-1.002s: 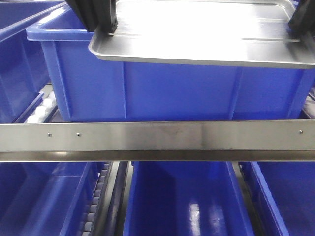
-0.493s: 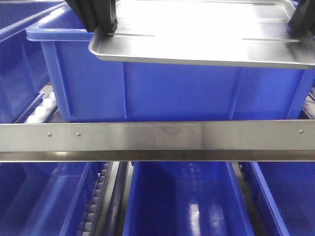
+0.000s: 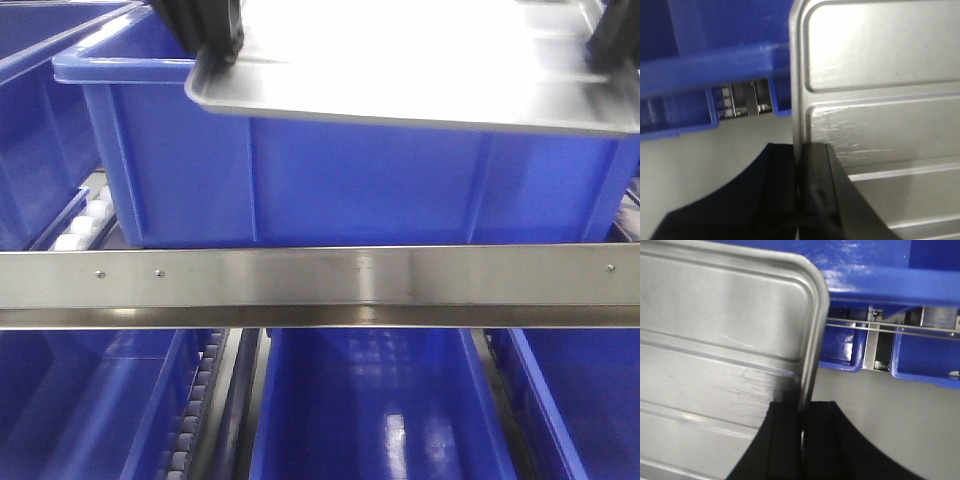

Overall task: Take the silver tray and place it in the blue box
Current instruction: 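Position the held silver tray above the empty blue bin, then lower the silver tray into the blue bin and open both grippers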

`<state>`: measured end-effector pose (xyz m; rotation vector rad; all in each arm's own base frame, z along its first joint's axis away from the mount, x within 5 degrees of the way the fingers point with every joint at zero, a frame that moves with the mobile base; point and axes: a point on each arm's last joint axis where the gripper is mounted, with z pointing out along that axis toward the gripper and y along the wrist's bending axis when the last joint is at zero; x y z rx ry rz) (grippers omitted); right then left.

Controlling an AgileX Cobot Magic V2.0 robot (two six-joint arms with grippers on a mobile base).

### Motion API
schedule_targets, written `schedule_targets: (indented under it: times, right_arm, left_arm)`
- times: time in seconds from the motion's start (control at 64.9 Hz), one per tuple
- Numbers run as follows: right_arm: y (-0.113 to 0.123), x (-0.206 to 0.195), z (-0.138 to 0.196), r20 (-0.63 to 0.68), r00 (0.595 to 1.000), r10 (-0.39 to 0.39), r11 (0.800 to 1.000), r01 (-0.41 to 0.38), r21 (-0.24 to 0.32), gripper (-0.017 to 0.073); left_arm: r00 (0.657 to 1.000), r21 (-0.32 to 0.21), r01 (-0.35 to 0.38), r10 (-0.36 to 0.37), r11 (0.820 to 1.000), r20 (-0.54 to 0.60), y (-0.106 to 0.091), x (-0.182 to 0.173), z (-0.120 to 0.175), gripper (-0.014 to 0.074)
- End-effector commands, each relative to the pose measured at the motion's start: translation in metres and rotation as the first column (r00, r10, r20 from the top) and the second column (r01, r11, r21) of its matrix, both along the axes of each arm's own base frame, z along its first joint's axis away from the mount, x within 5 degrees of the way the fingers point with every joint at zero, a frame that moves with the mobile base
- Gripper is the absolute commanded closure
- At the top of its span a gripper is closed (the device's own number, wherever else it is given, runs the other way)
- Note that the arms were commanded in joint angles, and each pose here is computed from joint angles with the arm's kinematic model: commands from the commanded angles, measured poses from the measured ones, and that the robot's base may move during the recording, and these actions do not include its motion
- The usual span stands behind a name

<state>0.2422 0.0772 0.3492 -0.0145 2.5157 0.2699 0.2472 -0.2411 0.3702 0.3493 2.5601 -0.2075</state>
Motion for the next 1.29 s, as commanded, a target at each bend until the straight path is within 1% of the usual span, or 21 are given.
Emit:
schedule_targets:
  times: [0.0,0.046,0.108,0.2,0.277,0.308,0.385,0.524,0.616,0.693,0.709,0.786,0.863,0.971,1.094,1.156,1.248,1.279]
  right_arm:
    - [-0.004,-0.001,0.041,0.199,0.980,0.002,1.000,-0.007,0.026,0.0501]
    - [-0.004,-0.001,0.049,0.224,0.975,0.004,1.000,-0.011,0.029,0.0501]
    - [-0.004,-0.001,0.066,0.275,0.961,0.009,0.999,-0.019,0.036,0.0501]
    - [-0.006,0.002,0.090,0.354,0.935,0.005,1.000,-0.013,0.020,0.0501]
    - [-0.008,0.009,0.107,0.403,0.915,-0.008,1.000,0.004,0.009,0.0501]
    - [-0.009,0.016,0.111,0.413,0.910,-0.014,1.000,0.017,-0.003,0.0501]
    - [-0.011,0.034,0.116,0.430,0.902,-0.028,0.999,0.040,-0.019,0.0501]
    - [-0.008,0.073,0.108,0.429,0.903,-0.031,0.998,0.053,-0.039,0.0501]
    - [-0.003,0.099,0.094,0.427,0.904,-0.029,0.998,0.052,-0.043,0.0501]
    - [0.001,0.119,0.076,0.410,0.912,-0.023,0.998,0.047,-0.049,0.0501]
    - [0.002,0.120,0.074,0.407,0.913,-0.023,0.998,0.047,-0.050,0.0501]
    - [0.006,0.136,0.056,0.374,0.927,-0.018,0.997,0.044,-0.060,0.0501]
    - [0.008,0.147,0.040,0.348,0.937,-0.013,0.997,0.040,-0.069,0.0501]
    - [0.011,0.160,0.022,0.314,0.949,-0.010,0.996,0.036,-0.079,0.0501]
    - [0.013,0.166,0.010,0.291,0.957,-0.008,0.996,0.034,-0.085,0.0501]
    - [0.013,0.168,0.007,0.282,0.959,-0.007,0.996,0.033,-0.088,0.0499]
    - [0.014,0.169,0.006,0.279,0.960,-0.007,0.996,0.033,-0.088,0.0477]
    - [0.014,0.169,0.006,0.279,0.960,-0.007,0.996,0.033,-0.088,0.0444]
  left_arm:
    - [0.986,-0.054,0.042,-0.032,0.998,0.164,0.011,-0.004,0.045,0.0699]
    - [0.982,-0.079,0.040,-0.024,0.996,0.189,0.012,-0.003,0.055,0.0699]
    - [0.969,-0.127,0.044,-0.011,0.991,0.246,0.015,0.000,0.072,0.0699]
    - [0.939,-0.191,0.070,-0.001,0.979,0.343,0.019,0.005,0.095,0.0699]
    - [0.916,-0.236,0.074,0.027,0.969,0.399,0.021,0.014,0.105,0.0699]
    - [0.910,-0.244,0.068,0.041,0.967,0.413,0.022,0.021,0.106,0.0699]
    - [0.903,-0.230,0.059,0.047,0.971,0.428,0.021,0.040,0.098,0.0699]
    - [0.883,-0.252,0.060,0.067,0.966,0.465,0.012,0.075,0.078,0.0699]
    - [0.882,-0.261,0.054,0.077,0.964,0.464,0.007,0.095,0.061,0.0699]
    - [0.891,-0.248,0.036,0.081,0.968,0.447,0.004,0.114,0.041,0.0699]
    - [0.891,-0.248,0.036,0.081,0.968,0.447,0.004,0.114,0.041,0.0699]
    - [0.901,-0.238,0.021,0.085,0.971,0.425,0.002,0.128,0.023,0.0699]
    - [0.910,-0.237,0.011,0.088,0.971,0.405,0.000,0.135,0.011,0.0699]
    - [0.920,-0.222,0.006,0.082,0.975,0.383,-0.005,0.141,-0.003,0.0699]
    - [0.928,-0.209,0.001,0.077,0.978,0.365,-0.008,0.146,-0.013,0.0696]
    - [0.933,-0.216,-0.004,0.081,0.976,0.350,-0.008,0.147,-0.017,0.0693]
    - [0.935,-0.220,-0.005,0.083,0.975,0.344,-0.009,0.147,-0.017,0.0648]
    - [0.935,-0.220,-0.005,0.083,0.975,0.344,-0.009,0.147,-0.017,0.0619]
